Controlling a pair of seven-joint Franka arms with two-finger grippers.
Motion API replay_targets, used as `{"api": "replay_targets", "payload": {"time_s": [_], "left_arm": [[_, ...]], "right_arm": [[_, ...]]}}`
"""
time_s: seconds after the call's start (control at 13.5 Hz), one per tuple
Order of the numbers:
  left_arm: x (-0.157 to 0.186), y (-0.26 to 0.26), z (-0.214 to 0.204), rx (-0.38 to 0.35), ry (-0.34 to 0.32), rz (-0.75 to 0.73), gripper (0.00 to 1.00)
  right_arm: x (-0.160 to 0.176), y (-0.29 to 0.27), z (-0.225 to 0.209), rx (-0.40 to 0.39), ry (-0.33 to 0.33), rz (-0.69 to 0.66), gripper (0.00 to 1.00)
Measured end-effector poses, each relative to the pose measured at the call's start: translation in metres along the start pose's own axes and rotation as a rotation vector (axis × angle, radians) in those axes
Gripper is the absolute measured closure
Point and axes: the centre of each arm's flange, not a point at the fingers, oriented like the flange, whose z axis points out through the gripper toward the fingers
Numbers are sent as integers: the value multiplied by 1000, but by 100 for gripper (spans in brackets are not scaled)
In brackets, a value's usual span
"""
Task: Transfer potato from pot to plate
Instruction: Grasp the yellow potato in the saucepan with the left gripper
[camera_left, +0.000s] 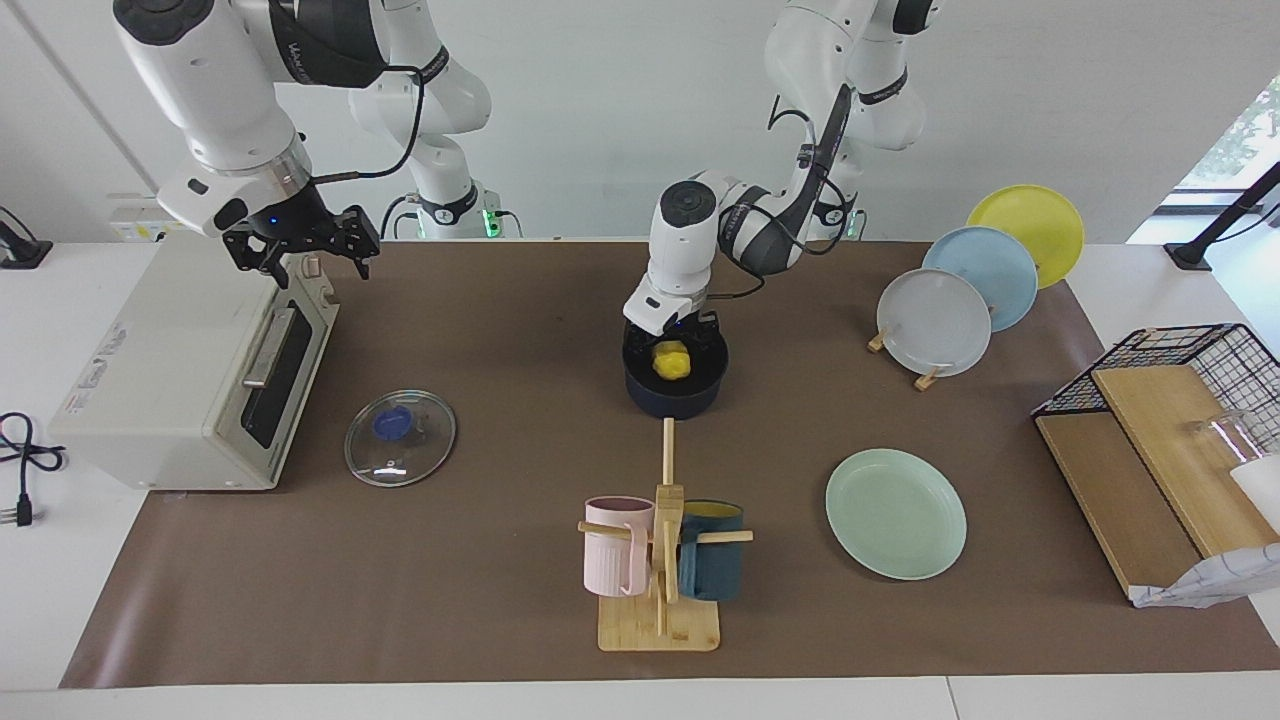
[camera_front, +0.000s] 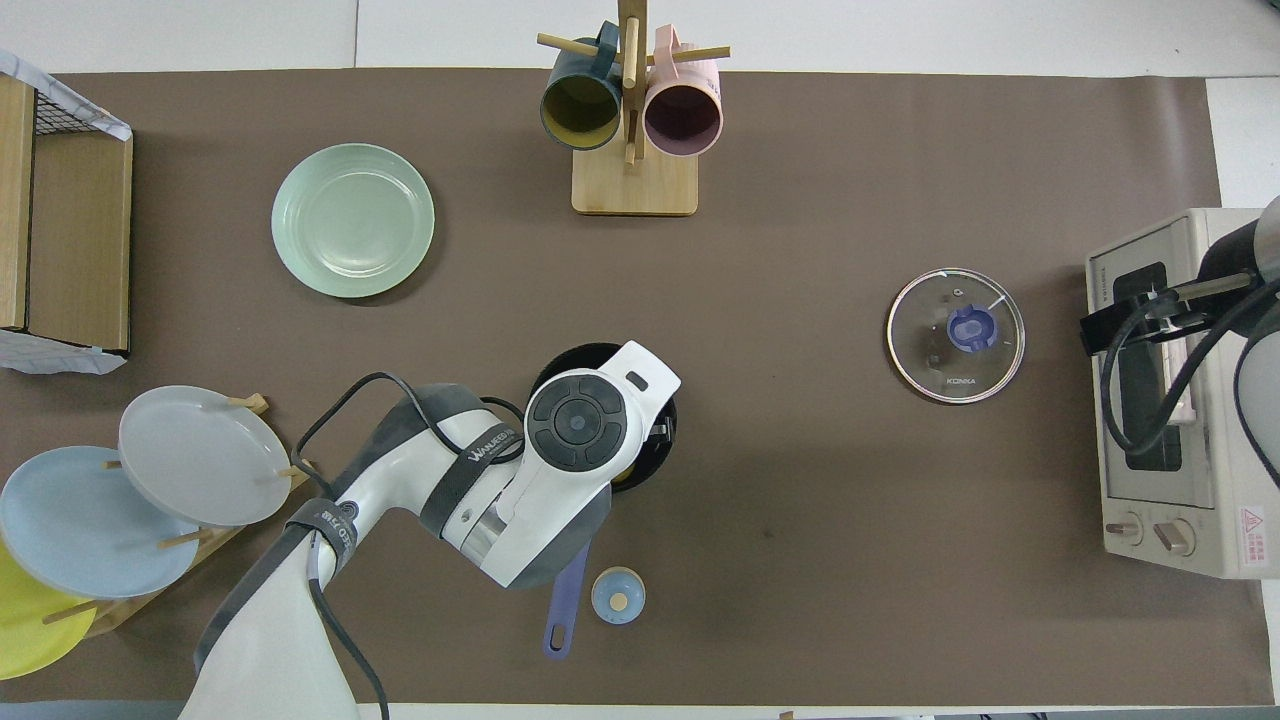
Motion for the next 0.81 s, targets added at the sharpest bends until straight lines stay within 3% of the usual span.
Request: {"api": "replay_targets", "payload": {"time_s": [0.15, 0.22, 0.3, 0.37, 0.66, 0.81], "left_arm": [[0, -1, 1, 2, -2, -1, 6], [0, -1, 1, 2, -2, -1, 14], [0, -1, 1, 2, -1, -1, 29], [0, -1, 0, 1, 0, -1, 36], [3, -3, -3, 1, 2, -8, 36], [14, -10, -28, 4, 5, -29, 36]], "right_arm": [[1, 0, 1, 1, -1, 16, 0], [1, 0, 1, 2, -2, 25, 0], [1, 0, 2, 2, -3, 40, 0], [2, 0, 2, 2, -3, 58, 0], [4, -1, -6, 1, 14, 71, 0], [3, 2, -8, 1, 18, 76, 0]]}}
